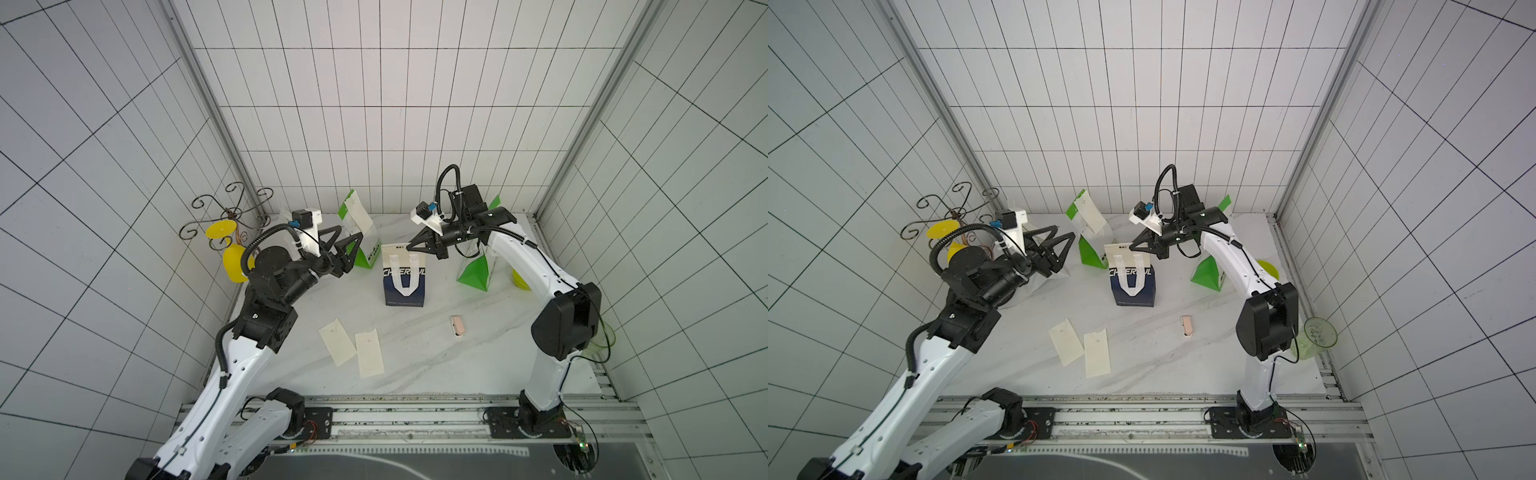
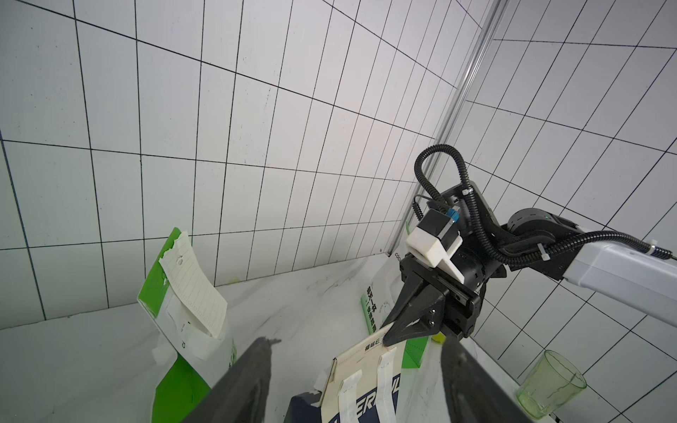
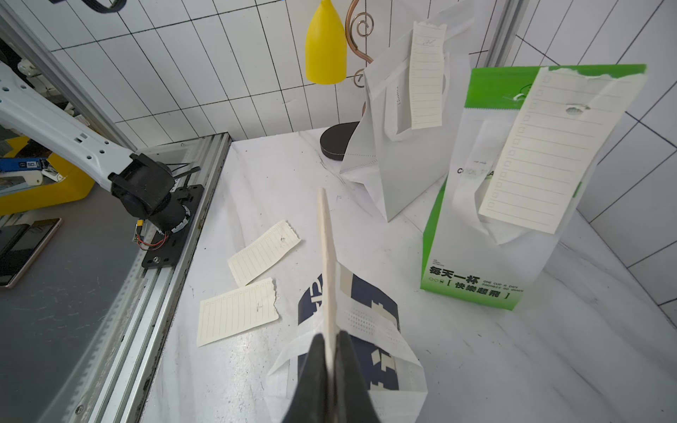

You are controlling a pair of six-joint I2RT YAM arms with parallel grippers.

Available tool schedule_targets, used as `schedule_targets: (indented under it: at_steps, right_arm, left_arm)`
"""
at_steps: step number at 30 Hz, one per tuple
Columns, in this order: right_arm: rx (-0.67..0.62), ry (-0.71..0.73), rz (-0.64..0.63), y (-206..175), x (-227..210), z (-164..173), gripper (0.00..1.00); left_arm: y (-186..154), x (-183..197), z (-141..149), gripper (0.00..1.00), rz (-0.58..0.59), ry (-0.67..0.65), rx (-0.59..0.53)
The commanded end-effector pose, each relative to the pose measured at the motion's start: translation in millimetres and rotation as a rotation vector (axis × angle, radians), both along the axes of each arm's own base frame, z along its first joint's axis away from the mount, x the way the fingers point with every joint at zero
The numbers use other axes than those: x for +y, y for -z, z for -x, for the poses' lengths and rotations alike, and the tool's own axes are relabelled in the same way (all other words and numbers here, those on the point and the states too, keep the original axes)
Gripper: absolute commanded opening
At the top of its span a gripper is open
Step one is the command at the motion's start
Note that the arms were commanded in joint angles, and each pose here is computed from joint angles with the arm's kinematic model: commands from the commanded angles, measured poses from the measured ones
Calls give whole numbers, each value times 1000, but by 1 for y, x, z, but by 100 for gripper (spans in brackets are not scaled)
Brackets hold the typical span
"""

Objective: Staple the receipts to the bags
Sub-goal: Place the takeout bag at the center of the board.

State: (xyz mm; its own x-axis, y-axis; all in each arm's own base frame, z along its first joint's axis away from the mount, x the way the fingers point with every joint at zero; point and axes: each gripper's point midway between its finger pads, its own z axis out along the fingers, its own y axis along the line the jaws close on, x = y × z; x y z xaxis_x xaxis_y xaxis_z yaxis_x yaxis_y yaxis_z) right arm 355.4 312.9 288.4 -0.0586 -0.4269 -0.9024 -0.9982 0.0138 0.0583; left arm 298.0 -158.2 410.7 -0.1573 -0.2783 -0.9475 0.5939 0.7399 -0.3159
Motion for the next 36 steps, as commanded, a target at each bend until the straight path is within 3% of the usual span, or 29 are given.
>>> schedule_targets:
  at_steps: [1,6,12,21,26,30,32,36]
  right_arm:
    - [39,-40,51,29,3,13,14]
    - [24,32,49,29,3,5,40]
    - [-66,176,-32,-10,0,-7,59]
    - [-210,384,-213,-92,-18,-14,64]
    - [-126,534,-377,-125,-24,11,60]
    - [-22,594,-386,-101,-9,64,57]
    - [67,615,-362,-73,-4,93,57]
    - [192,519,-210,13,16,165,56]
  left_arm:
    - [-7,0,7,71,-5,7,-24]
    - [-4,2,9,72,-4,2,-20]
    - [-10,3,14,72,-1,7,-30]
    - [-15,5,20,72,8,7,-40]
    - [-25,18,25,72,24,-60,-61]
    - [-27,38,27,72,23,-167,-65]
    - [-27,48,30,72,18,-224,-70]
    - [-27,58,39,72,26,-264,-89]
